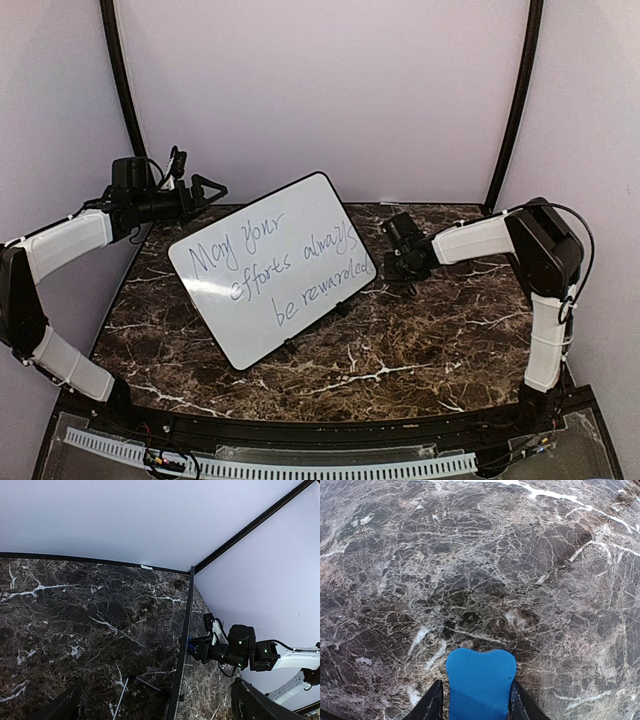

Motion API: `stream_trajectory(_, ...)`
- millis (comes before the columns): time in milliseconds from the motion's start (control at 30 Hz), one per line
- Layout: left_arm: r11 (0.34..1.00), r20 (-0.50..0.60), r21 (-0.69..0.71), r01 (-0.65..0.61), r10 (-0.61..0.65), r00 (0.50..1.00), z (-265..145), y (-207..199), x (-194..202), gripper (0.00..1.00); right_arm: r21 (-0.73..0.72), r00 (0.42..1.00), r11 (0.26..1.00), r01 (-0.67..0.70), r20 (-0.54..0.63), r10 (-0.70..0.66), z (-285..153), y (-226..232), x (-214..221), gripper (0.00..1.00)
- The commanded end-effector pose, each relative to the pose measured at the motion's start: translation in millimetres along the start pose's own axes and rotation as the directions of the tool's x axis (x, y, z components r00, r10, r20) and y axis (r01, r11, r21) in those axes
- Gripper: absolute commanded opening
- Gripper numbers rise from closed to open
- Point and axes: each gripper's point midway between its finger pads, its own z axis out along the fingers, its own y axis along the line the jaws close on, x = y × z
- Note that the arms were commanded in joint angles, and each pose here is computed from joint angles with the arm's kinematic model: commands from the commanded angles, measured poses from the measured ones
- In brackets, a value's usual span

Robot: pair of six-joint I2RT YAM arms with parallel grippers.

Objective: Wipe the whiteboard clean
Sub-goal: Pick up the whiteboard eraser from the center of the board.

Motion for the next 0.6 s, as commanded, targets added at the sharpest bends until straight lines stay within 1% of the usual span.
stream_trajectory(0, 0.999, 0.026, 0.030, -0.037, 0.036, 0.999, -8, -15, -4, 0.99, 0.008, 1.000, 1.000, -0.020, 0.010, 0.019, 6, -3, -2, 0.40)
stream_trajectory(300, 0.999, 0.029, 0.030, -0.038, 0.038, 0.999, -8, -16, -5, 0.99, 0.008, 1.000, 1.000, -0.022, 0.019, 0.022, 2, -4, -5, 0.28)
stream_trajectory(433, 0.999, 0.029, 0.029, -0.038, 0.037, 0.999, -9, -16, -5, 0.99, -0.005, 0.999, 1.000, -0.018, 0.028, 0.018, -3, -3, -8, 0.27)
stream_trajectory(567, 0.999, 0.029, 0.030, -0.039, 0.039, 0.999, -9, -16, -5, 0.99, -0.071, 0.996, 0.997, 0.001, 0.085, 0.005, -25, 2, -23, 0.27)
